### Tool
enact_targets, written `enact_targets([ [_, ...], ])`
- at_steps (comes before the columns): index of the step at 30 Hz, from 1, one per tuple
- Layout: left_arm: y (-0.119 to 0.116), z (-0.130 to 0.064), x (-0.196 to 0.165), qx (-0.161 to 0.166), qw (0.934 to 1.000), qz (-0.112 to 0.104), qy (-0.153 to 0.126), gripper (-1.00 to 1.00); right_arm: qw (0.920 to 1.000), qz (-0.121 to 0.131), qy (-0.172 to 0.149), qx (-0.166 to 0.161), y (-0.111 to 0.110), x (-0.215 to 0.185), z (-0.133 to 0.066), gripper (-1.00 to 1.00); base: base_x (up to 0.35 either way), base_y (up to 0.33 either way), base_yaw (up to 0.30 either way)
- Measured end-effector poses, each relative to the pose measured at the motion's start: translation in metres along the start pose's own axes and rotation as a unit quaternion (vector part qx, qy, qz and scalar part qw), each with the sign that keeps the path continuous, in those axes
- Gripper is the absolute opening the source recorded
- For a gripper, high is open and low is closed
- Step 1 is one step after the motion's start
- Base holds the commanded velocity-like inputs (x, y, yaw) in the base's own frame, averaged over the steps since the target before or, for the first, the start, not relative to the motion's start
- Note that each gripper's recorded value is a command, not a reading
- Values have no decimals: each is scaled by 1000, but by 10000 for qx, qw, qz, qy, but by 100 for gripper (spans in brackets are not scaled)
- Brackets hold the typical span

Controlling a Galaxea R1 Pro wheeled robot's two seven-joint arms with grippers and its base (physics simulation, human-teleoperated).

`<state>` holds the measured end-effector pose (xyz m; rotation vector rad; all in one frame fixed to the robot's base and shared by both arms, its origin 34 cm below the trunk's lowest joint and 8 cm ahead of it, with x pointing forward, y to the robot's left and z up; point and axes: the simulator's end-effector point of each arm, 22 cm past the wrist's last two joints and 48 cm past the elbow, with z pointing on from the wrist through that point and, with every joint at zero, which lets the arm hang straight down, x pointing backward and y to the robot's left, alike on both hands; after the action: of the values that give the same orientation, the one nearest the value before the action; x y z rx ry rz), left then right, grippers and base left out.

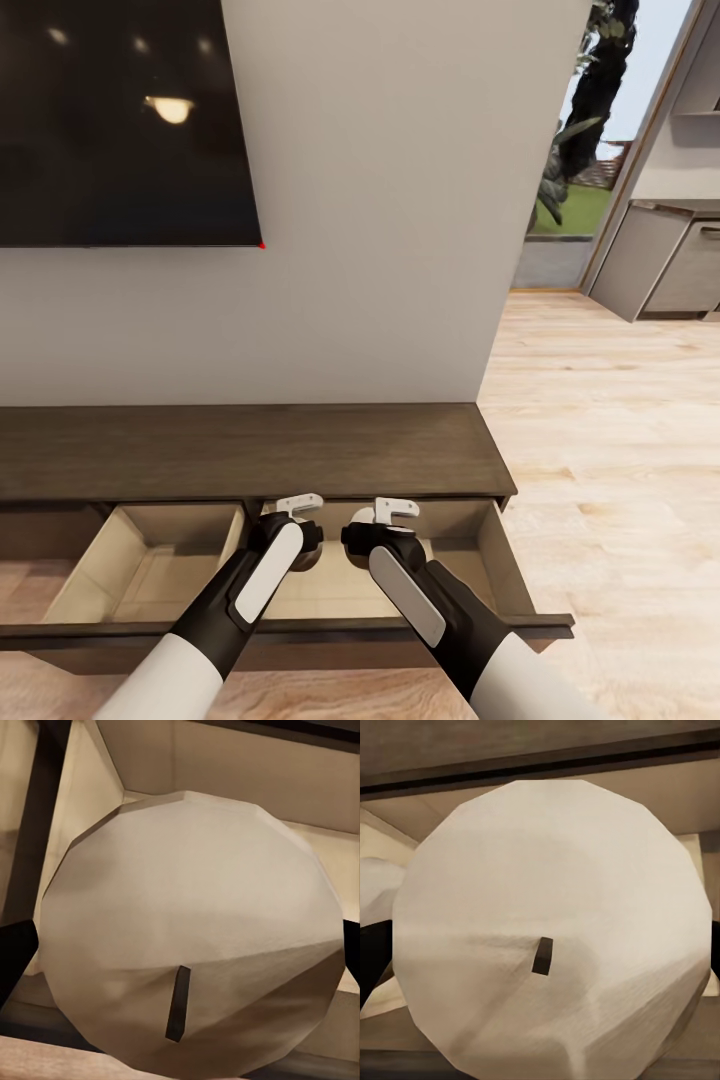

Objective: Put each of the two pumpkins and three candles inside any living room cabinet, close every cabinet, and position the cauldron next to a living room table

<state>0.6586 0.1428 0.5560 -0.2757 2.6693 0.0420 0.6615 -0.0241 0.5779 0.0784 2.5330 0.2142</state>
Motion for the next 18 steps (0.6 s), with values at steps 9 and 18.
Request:
enact_targets([
  [9, 0, 7, 5, 7, 10000, -9, -4, -100, 10000, -4, 32, 16, -3, 8, 7, -100, 1, 0, 0],
  [18, 0, 22, 16, 11, 10000, -5, -2, -100, 9999, -14, 105, 32, -7, 25, 22, -100, 0, 0, 0],
])
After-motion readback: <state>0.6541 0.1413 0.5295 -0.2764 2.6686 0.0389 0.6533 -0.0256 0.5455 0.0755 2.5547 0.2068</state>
